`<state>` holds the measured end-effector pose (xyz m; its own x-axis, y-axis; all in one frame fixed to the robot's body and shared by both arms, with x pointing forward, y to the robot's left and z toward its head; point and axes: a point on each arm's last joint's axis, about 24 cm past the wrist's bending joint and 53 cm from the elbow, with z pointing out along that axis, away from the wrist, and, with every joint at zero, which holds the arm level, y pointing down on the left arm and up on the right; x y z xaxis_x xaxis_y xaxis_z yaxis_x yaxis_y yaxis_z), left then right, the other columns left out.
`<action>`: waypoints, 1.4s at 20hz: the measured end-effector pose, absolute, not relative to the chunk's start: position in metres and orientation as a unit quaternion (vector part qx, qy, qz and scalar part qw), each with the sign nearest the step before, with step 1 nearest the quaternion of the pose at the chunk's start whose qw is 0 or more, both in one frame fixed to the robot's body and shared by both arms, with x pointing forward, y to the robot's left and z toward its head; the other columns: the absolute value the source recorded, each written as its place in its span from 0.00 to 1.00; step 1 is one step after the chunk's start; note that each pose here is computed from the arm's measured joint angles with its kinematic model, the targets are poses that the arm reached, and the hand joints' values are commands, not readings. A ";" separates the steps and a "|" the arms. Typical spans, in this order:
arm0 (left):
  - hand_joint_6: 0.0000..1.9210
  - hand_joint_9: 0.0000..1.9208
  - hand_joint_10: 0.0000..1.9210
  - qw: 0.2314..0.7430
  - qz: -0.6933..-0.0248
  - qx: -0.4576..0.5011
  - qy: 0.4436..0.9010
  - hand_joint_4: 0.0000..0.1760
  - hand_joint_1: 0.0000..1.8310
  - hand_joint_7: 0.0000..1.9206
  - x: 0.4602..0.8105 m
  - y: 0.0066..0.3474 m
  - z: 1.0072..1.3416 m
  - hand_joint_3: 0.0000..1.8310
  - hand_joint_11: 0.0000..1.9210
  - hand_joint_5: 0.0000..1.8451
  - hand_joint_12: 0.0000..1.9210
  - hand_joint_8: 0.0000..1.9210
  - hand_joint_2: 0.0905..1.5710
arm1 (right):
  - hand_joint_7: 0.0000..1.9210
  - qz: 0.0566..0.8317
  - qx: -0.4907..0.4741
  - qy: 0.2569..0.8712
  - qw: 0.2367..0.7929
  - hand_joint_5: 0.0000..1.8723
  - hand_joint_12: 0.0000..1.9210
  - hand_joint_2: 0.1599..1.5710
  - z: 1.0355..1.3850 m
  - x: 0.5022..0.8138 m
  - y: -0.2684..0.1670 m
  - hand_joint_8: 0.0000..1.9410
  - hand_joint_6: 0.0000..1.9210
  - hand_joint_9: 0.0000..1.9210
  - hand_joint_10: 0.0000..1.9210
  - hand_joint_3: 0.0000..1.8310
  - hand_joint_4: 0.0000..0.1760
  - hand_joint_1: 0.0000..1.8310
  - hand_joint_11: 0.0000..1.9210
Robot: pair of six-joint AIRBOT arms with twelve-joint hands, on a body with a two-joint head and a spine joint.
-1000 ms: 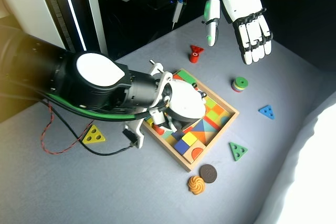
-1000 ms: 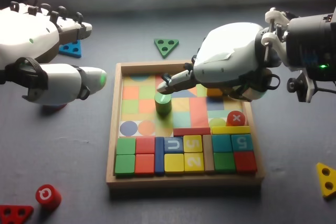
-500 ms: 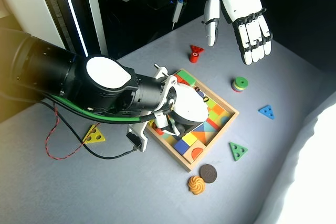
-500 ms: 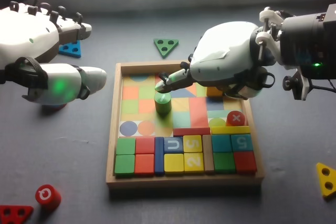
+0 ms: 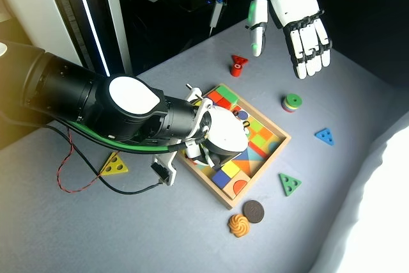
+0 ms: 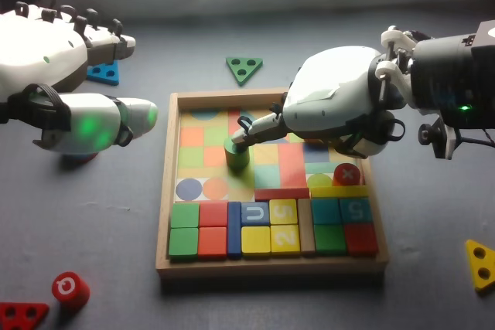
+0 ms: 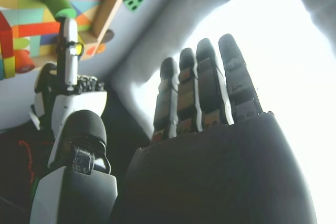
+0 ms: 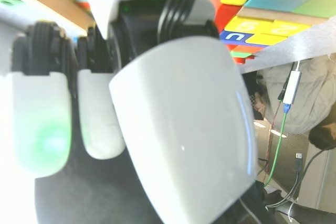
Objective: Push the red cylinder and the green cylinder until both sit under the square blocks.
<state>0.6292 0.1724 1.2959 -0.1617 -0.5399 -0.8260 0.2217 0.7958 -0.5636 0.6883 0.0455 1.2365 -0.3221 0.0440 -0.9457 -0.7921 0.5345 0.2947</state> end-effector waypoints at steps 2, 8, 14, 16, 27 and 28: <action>0.00 0.09 0.00 0.637 -0.299 -0.114 0.701 0.00 0.00 0.11 0.629 0.173 1.296 0.00 0.00 0.10 0.14 0.00 0.83 | 0.92 0.403 -0.264 0.707 0.518 0.13 1.00 0.56 1.236 0.688 0.045 1.00 0.00 1.00 1.00 0.35 0.00 0.93 1.00; 0.00 0.09 0.00 0.637 -0.299 -0.115 0.701 0.00 0.00 0.10 0.629 0.173 1.296 0.00 0.00 0.10 0.14 0.00 0.83 | 0.93 0.395 -0.274 0.708 0.517 0.14 1.00 0.56 1.232 0.686 0.031 1.00 0.00 1.00 1.00 0.34 0.00 0.95 1.00; 0.00 0.09 0.00 0.636 -0.303 -0.115 0.700 0.00 0.00 0.10 0.628 0.171 1.298 0.00 0.00 0.09 0.14 0.00 0.83 | 0.92 0.376 -0.294 0.710 0.517 0.15 1.00 0.55 1.226 0.673 0.003 1.00 0.01 1.00 1.00 0.34 0.00 0.95 1.00; 0.00 0.09 0.00 0.639 -0.302 -0.113 0.698 0.00 0.00 0.10 0.628 0.171 1.299 0.00 0.01 0.09 0.14 0.00 0.83 | 0.92 0.375 -0.295 0.712 0.515 0.14 1.00 0.57 1.224 0.669 -0.003 1.00 0.00 1.00 1.00 0.33 0.00 0.93 1.00; 0.00 0.11 0.00 0.643 -0.295 -0.111 0.698 0.00 0.00 0.12 0.628 0.172 1.306 0.00 0.00 0.11 0.17 0.00 0.83 | 0.92 0.361 -0.299 0.725 0.504 0.13 1.00 0.56 1.215 0.655 -0.041 1.00 0.00 0.99 1.00 0.33 0.00 0.95 1.00; 0.00 0.11 0.00 0.643 -0.295 -0.113 0.698 0.00 0.00 0.12 0.628 0.172 1.307 0.00 0.00 0.11 0.17 0.00 0.83 | 0.92 0.361 -0.301 0.727 0.500 0.13 1.00 0.56 1.212 0.651 -0.041 1.00 0.00 0.99 1.00 0.33 0.00 0.95 1.00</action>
<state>0.6284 0.1724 1.3067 -0.1484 -0.5363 -0.8309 0.2210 0.8009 -0.5565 0.6514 -0.0413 1.2123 -0.3177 -0.0768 -0.9451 -0.7991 0.5582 0.2233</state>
